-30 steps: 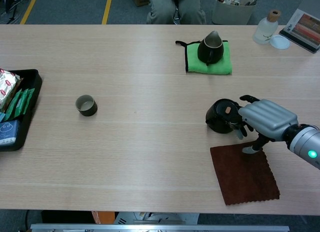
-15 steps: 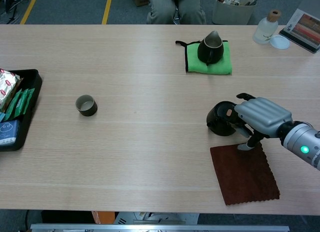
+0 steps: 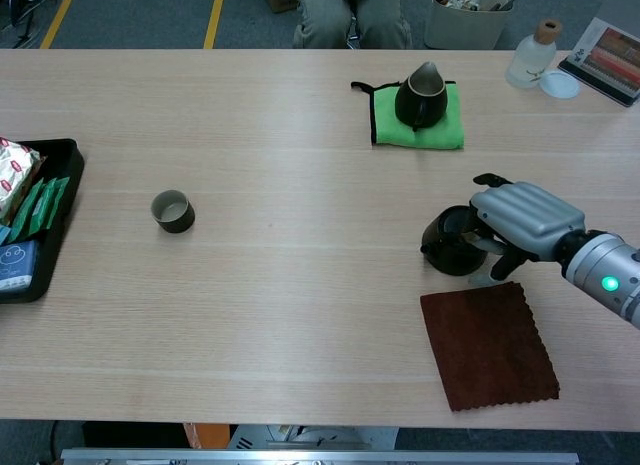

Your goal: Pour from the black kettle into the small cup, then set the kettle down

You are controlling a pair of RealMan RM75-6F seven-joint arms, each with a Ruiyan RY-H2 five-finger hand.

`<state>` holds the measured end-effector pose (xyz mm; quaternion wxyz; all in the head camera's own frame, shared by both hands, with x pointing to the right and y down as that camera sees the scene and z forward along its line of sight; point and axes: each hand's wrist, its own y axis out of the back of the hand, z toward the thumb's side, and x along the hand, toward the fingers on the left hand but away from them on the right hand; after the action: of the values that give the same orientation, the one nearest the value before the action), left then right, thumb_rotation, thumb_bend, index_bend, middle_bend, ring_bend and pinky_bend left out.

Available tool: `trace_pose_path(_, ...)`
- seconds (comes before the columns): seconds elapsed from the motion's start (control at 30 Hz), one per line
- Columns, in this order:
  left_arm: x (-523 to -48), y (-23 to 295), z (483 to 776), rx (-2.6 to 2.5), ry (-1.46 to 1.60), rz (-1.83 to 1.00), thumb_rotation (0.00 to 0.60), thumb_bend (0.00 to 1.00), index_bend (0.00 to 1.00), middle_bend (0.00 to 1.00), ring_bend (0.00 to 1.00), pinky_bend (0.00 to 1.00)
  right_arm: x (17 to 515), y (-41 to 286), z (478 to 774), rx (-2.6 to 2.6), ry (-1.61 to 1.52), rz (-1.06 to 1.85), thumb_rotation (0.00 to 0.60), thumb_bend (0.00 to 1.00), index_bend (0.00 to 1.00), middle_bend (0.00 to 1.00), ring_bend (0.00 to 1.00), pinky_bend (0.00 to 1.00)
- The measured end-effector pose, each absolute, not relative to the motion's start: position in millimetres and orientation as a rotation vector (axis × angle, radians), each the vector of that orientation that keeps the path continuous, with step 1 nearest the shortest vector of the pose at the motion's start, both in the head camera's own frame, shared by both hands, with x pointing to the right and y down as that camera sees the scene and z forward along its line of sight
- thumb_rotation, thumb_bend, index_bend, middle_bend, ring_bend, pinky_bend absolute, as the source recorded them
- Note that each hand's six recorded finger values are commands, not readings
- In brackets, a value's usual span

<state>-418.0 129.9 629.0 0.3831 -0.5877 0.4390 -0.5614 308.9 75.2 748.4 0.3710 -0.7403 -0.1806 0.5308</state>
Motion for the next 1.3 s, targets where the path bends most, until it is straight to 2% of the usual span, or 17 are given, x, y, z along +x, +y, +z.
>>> trace_pose_path(0.3,-413.3,129.1,627.9,-1.508,1.112,-1.421,0.6,0.27,0.27,0.27,0.24,0.17,310.5,67.2,738.9,-1.924,-0.535,1.347,0.6,0.0,1.0,0.97,0.92,0.0)
trace_pose_path(0.63,-406.9,128.1,623.7,-1.513,1.105,-1.402,0.6,0.27,0.27,0.27,0.24,0.17,315.6,49.0,714.9,-1.955,-0.681,1.293,0.6,0.0,1.0,0.97,0.92,0.0)
trace_pose_path(0.7,-405.1,128.0,623.0,-1.517,1.105,-1.397,0.6,0.27,0.27,0.27,0.24,0.17,316.2,47.5,711.1,-1.969,-0.7,1.278,0.57,0.0,1.0,0.97,0.92,0.0)
trace_pose_path(0.77,-402.8,127.7,621.9,-1.52,1.104,-1.39,0.6,0.27,0.27,0.27,0.24,0.17,317.6,45.7,706.3,-1.985,-0.72,1.26,0.501,0.0,1.0,0.97,0.92,0.0)
trace_pose_path(0.87,-399.8,127.0,620.5,-1.525,1.105,-1.38,0.6,0.27,0.27,0.27,0.24,0.17,320.4,43.3,699.4,-1.999,-0.743,1.234,0.446,0.0,1.0,0.97,0.93,0.0)
trace_pose_path(1.1,-395.9,125.9,618.5,-1.513,1.089,-1.376,0.6,0.27,0.27,0.27,0.24,0.17,327.0,38.8,687.2,-1.967,-0.764,1.21,0.438,0.0,1.0,0.99,0.95,0.0)
trace_pose_path(1.17,-394.6,125.9,617.7,-1.514,1.09,-1.373,0.6,0.27,0.27,0.27,0.24,0.17,327.6,37.6,684.5,-1.945,-0.767,1.207,0.438,0.1,1.0,1.0,0.96,0.0)
trace_pose_path(1.23,-394.0,126.1,617.0,-1.515,1.09,-1.371,0.6,0.27,0.27,0.27,0.24,0.17,328.1,35.9,680.4,-1.924,-0.787,1.192,0.44,0.26,1.0,1.0,0.96,0.0)
trace_pose_path(1.3,-393.7,126.2,616.5,-1.515,1.09,-1.371,0.6,0.27,0.27,0.27,0.24,0.17,328.5,34.9,676.6,-1.91,-0.807,1.175,0.44,0.34,1.0,1.0,0.97,0.0)
